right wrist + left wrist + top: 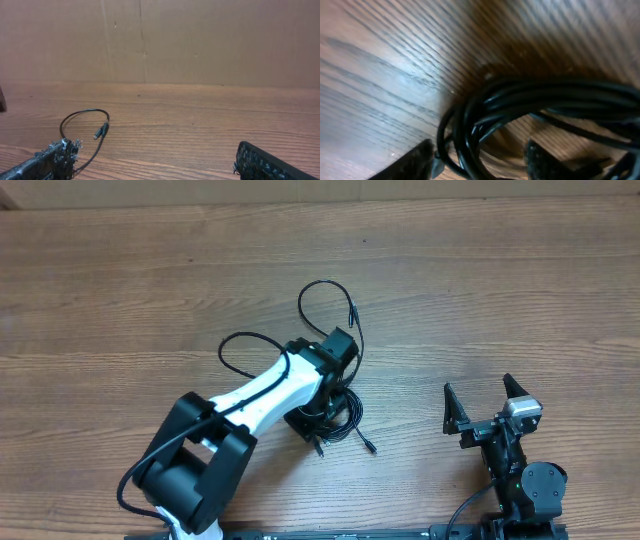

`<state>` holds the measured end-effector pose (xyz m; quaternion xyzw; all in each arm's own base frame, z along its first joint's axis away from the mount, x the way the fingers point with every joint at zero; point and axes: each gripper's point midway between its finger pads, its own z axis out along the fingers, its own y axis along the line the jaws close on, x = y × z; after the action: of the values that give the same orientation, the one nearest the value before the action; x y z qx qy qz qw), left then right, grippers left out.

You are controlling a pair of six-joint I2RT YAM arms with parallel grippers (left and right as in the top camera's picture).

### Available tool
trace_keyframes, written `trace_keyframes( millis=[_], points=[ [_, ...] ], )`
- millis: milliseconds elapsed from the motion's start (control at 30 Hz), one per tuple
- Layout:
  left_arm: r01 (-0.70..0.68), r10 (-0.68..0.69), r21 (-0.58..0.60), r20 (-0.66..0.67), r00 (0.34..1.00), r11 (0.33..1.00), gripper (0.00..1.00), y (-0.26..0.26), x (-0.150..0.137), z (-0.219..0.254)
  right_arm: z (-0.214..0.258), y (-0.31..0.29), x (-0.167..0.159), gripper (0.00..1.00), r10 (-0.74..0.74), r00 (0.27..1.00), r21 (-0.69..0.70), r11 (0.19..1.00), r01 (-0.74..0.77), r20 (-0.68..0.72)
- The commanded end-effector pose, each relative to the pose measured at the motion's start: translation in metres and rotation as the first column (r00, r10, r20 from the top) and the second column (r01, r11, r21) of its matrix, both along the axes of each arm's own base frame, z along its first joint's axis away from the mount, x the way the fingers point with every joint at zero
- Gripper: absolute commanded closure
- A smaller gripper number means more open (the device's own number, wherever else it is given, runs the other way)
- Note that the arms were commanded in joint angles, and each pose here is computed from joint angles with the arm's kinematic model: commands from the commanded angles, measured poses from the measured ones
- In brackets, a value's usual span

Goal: Untangle cables
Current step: 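Move the left gripper over the coiled black cable and lower onto it, then close the left gripper on the cable coil and drag it left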

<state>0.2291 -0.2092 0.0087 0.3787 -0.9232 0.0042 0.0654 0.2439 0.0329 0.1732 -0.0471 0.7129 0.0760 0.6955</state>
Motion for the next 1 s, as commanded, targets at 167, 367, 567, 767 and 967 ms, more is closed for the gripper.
trace_keyframes(
  millis=[167, 367, 567, 767, 967],
  points=[
    [0.058, -0.062, 0.071, 0.048, 0.997, 0.996, 0.86, 0.005, 0.007, -0.006, -0.001, -0.001, 0.000, 0.00, -0.005, 1.000, -0.004, 1.000, 0.005, 0.006],
    [0.169, -0.173, 0.051, 0.106, 0.979, 0.984, 0.96, 0.009, 0.029, -0.005, -0.001, -0.001, 0.000, 0.00, -0.005, 1.000, -0.005, 1.000, 0.005, 0.006],
    [0.279, -0.278, 0.022, 0.181, 0.943, 0.960, 0.96, 0.030, 0.074, 0.010, -0.002, -0.001, 0.000, 0.00, -0.005, 1.000, -0.005, 1.000, 0.005, 0.006],
    [0.326, -0.316, -0.009, 0.222, 0.922, 0.945, 0.96, 0.040, 0.095, 0.016, -0.001, -0.001, 0.000, 0.00, -0.005, 1.000, -0.004, 1.000, 0.005, 0.006],
    [0.447, -0.430, -0.024, 0.227, 0.874, 0.894, 0.96, 0.036, 0.091, 0.016, -0.001, -0.001, 0.000, 0.00, -0.005, 1.000, -0.004, 1.000, 0.005, 0.006]
  ],
)
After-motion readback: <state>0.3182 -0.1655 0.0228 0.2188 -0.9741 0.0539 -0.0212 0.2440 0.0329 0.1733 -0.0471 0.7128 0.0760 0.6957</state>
